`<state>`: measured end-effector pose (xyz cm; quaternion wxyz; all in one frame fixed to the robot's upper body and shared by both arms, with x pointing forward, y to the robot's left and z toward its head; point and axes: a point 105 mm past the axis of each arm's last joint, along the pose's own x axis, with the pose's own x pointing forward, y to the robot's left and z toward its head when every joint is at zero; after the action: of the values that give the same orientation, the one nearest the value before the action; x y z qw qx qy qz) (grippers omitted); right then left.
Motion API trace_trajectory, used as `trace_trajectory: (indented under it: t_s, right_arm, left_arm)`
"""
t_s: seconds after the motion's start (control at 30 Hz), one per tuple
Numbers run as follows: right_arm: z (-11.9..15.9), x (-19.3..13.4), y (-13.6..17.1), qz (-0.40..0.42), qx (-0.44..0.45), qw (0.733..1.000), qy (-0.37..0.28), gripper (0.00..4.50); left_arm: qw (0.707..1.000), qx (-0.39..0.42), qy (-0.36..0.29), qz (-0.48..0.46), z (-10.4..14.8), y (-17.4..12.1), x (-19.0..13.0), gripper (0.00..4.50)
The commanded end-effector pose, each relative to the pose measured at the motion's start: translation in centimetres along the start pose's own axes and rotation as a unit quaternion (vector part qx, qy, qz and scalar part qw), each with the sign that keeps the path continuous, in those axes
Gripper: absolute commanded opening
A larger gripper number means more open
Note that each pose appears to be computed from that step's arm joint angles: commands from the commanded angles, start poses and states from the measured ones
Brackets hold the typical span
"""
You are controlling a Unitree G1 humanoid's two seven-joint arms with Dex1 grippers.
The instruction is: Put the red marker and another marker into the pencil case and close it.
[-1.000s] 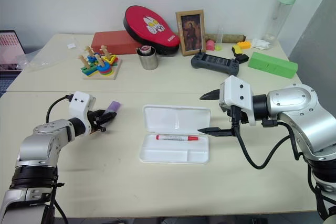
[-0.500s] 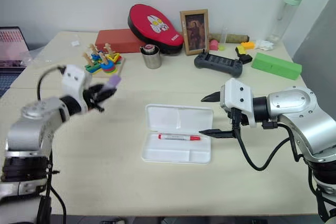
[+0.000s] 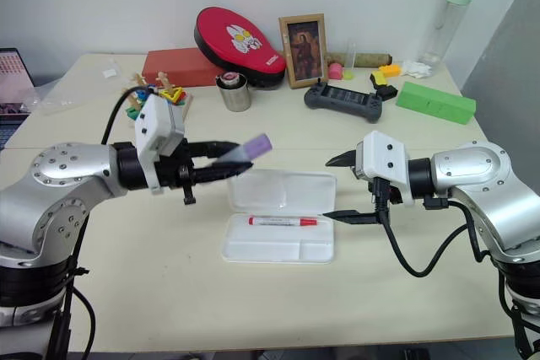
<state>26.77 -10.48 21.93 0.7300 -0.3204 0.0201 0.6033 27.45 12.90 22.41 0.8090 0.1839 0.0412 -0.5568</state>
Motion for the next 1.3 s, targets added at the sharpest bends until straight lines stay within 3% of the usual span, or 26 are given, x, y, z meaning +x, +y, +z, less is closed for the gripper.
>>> trace_trajectory:
  t_s: [0.03, 0.17, 0.3, 0.7, 1.3]
  right_arm:
    - [0.3, -0.6, -0.3, -0.009, -0.017, 1.000, 0.004, 4.50]
    - [0.3, -0.7, -0.2, -0.009, -0.017, 1.000, 0.005, 4.50]
    - [0.3, -0.7, -0.3, -0.011, -0.018, 1.000, 0.005, 4.50]
    - [0.3, -0.8, 0.0, -0.005, -0.012, 1.000, 0.010, 4.50]
    - [0.4, -0.9, 0.3, -0.012, -0.008, 1.000, 0.013, 4.50]
  left_arm:
    - [0.999, 0.003, 0.018, -0.044, -0.5, -1.6, -0.3, 1.18]
    - [0.998, -0.008, 0.025, -0.065, -2.0, -2.7, 0.1, 1.18]
    - [0.994, 0.041, 0.068, -0.074, -4.6, -3.3, 0.8, 1.18]
    - [0.990, 0.067, 0.048, -0.118, -6.8, -4.6, 3.3, 1.18]
    - [0.977, 0.110, 0.086, -0.160, -8.9, -4.8, 3.5, 1.18]
